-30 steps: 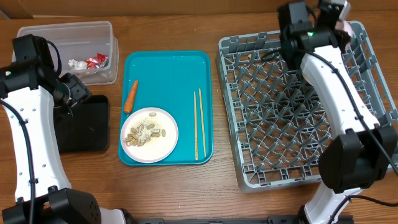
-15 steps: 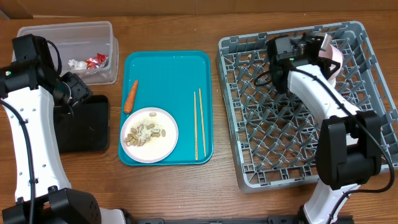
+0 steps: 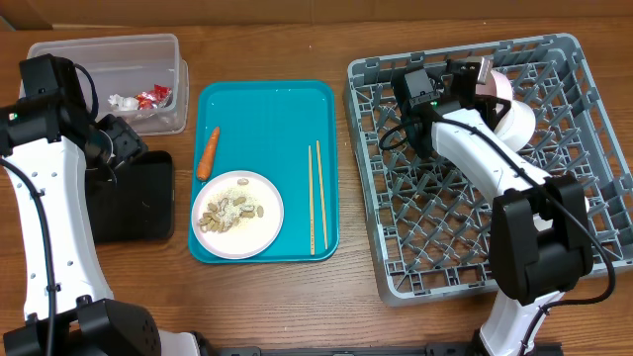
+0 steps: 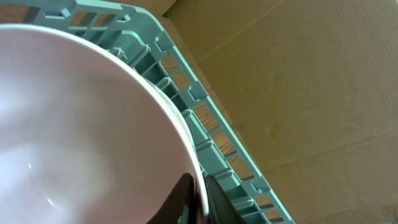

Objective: Sort waste into correct bins and load items into the dishwasher
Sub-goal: 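Lower the pink bowl into the rack and open the right gripper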

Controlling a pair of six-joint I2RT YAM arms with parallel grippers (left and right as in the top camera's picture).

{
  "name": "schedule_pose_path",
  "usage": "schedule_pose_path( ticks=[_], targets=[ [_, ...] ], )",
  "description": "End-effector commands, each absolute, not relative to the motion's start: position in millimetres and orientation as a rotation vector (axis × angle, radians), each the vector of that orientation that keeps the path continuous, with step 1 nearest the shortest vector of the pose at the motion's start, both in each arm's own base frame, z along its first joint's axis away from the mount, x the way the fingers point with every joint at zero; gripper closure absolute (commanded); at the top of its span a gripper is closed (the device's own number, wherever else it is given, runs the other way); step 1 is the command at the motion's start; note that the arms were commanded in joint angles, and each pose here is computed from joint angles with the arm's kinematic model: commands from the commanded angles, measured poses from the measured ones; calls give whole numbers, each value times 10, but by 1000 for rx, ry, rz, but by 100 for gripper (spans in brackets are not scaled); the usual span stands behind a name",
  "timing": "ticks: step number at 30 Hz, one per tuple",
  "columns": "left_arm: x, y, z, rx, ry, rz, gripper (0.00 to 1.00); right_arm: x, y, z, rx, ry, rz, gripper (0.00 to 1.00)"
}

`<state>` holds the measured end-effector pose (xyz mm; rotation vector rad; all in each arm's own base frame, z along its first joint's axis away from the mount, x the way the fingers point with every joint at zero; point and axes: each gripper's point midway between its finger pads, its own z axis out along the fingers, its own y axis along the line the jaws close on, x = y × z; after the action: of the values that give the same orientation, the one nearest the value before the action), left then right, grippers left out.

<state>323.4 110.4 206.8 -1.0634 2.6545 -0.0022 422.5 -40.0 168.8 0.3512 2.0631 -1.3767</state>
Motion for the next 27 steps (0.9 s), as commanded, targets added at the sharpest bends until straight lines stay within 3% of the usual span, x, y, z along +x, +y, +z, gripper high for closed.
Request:
schedule_pose_path(
  ticks=[1, 14, 18, 21, 23, 24, 26, 27],
  targets=[
    [3246, 1080, 2206, -1021, 2623, -21, 32, 4192, -366, 1411, 296, 2161, -1365, 91],
    [3258, 1046, 2207, -1016, 2625, -51, 32, 4131, 185, 1334, 112, 2204, -1293, 90],
    [3258, 1045, 2207, -1016, 2625, -51, 32, 4030, 308, 1185, 39, 2312, -1243, 82],
    [3259, 1046, 2207, -1016, 2624, -51, 32, 3903, 440, 1092, -48, 2392, -1223, 68],
    [3260, 1046, 2207, -1016, 2624, -51, 32, 3841, 538, 1028, -77, 2443, -1177, 37],
    [3259, 1046, 2207, -1016, 2624, -51, 32, 3787, 599, 1017, -27, 2461, -1125, 15],
    [3258, 1046, 2207, -1016, 2625, -51, 32, 3716, 653, 1055, 58, 2478, -1047, 0],
    [3258, 1045, 2207, -1016, 2625, -51, 32, 3692, 682, 1089, 92, 2492, -995, 0]
  ],
)
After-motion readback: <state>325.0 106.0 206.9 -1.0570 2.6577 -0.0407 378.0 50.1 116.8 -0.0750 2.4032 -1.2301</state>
